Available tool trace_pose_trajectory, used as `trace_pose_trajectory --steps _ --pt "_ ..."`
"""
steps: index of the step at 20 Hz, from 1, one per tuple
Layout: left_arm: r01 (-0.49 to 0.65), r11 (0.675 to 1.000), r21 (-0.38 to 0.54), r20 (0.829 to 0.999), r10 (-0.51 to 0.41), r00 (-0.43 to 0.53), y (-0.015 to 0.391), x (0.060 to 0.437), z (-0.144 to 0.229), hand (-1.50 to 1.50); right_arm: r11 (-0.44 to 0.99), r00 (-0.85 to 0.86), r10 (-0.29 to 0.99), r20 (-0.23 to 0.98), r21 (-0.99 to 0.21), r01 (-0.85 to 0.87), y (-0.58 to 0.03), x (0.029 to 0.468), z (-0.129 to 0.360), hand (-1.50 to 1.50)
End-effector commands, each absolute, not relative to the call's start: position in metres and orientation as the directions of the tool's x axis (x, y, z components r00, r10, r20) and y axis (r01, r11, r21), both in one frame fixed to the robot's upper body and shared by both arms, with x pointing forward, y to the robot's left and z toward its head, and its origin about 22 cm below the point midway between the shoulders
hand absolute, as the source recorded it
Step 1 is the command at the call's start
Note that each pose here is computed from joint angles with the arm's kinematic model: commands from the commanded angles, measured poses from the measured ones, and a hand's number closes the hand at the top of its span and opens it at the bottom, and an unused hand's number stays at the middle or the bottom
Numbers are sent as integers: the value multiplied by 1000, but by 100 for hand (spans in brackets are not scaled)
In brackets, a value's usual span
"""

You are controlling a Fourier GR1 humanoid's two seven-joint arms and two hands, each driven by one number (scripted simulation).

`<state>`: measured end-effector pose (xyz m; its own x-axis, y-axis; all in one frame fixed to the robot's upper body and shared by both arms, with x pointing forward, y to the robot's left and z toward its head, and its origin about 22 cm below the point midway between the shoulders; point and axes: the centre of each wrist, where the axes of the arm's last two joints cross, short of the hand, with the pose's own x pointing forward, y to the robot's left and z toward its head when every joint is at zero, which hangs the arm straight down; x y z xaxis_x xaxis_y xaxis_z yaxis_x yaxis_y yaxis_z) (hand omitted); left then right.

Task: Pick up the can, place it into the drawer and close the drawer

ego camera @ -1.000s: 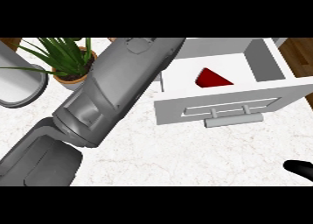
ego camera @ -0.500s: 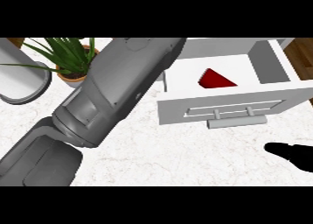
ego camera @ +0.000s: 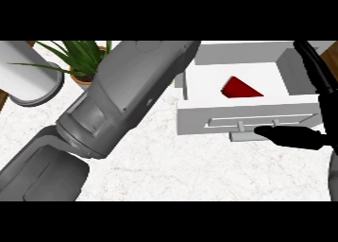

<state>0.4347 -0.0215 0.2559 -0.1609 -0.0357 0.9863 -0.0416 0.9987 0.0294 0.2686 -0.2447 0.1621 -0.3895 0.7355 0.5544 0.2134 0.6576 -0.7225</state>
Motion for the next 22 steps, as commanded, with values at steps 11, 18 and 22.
trace_pose_trajectory --steps 11,18,22 --pt "0 1000 24 989 -23 -147 -5 441 267 -150 390 -326 895 306 -891 233 -201 352 77 -150" --pt "-82 996 35 988 -47 -147 16 448 275 -150 327 -276 929 249 -900 289 -195 388 55 -150" --pt "-75 996 42 985 -54 -163 44 457 264 -150 321 -246 938 243 -877 358 -190 412 64 -150"
